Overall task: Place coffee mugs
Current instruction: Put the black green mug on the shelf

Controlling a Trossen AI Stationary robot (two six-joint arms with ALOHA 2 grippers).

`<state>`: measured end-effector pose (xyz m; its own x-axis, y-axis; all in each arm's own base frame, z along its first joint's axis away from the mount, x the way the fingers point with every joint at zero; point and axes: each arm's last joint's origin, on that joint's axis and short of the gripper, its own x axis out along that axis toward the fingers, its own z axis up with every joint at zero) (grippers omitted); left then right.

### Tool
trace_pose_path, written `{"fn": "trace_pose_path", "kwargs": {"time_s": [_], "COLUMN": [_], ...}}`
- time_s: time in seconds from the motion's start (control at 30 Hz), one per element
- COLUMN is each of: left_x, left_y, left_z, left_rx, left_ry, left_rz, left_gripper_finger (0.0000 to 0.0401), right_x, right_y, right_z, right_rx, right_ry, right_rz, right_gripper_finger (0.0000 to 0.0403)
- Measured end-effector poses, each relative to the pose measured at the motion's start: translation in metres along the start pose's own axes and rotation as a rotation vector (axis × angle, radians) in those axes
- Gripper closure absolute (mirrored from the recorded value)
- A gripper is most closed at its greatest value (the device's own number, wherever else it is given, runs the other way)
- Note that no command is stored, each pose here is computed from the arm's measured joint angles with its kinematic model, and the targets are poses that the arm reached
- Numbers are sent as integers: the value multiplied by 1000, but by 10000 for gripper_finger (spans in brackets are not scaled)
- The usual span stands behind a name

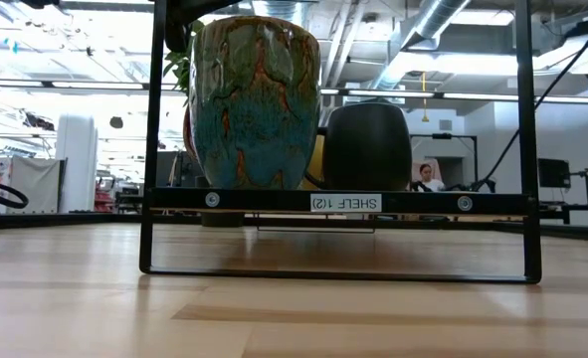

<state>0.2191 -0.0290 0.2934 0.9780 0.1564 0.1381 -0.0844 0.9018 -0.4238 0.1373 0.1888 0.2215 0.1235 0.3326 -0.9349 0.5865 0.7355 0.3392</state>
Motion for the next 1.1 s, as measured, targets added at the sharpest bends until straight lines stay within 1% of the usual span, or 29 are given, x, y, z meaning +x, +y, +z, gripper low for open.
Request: {"fn": "trace_pose_path", "kwargs": {"time_s": [0.23, 0.33, 0.4, 0.47, 0.53, 0.57, 0.7, 0.83, 0.87, 0.93, 1.03, 1.1], "left_x": [0, 0, 0, 0, 0, 0, 0, 0, 0, 0, 0, 0], "left_y": [0, 0, 0, 0, 0, 0, 0, 0, 0, 0, 0, 0], "left_z": [0, 0, 0, 0, 0, 0, -1, -1, -1, -1, -1, -1], "left_rx": [-10, -10, -10, -10, -10, -10, -9, -8, -8, -8, -8, -8], "left_ry": [3, 3, 3, 4, 4, 5, 8, 9, 9, 9, 8, 8], "left_rz": [1, 1, 1, 2, 2, 2, 3, 3, 3, 3, 3, 3], "left_gripper_finger": [198, 198, 198, 198, 198, 198, 198, 198, 198, 198, 198, 198], "right_x": [21, 25, 24, 20, 14, 9, -15, -44, -52, -62, -69, -72], "right_y": [4, 5, 5, 5, 1, 2, -1, -9, -11, -19, -30, -29], "right_z": [2, 2, 3, 4, 4, 5, 16, 39, 45, 58, 78, 93], "right_rx": [7, 8, 10, 14, 10, 6, 24, 109, 132, 174, 238, 261], "right_ry": [-2, 3, 10, 19, 22, 21, -6, -167, -206, -265, -300, -321], "right_rz": [-76, -79, -74, -61, -60, -27, 76, 147, 142, 89, 7, 23], "right_gripper_finger": [195, 213, 244, 293, 356, 366, 365, 365, 365, 365, 365, 365]}}
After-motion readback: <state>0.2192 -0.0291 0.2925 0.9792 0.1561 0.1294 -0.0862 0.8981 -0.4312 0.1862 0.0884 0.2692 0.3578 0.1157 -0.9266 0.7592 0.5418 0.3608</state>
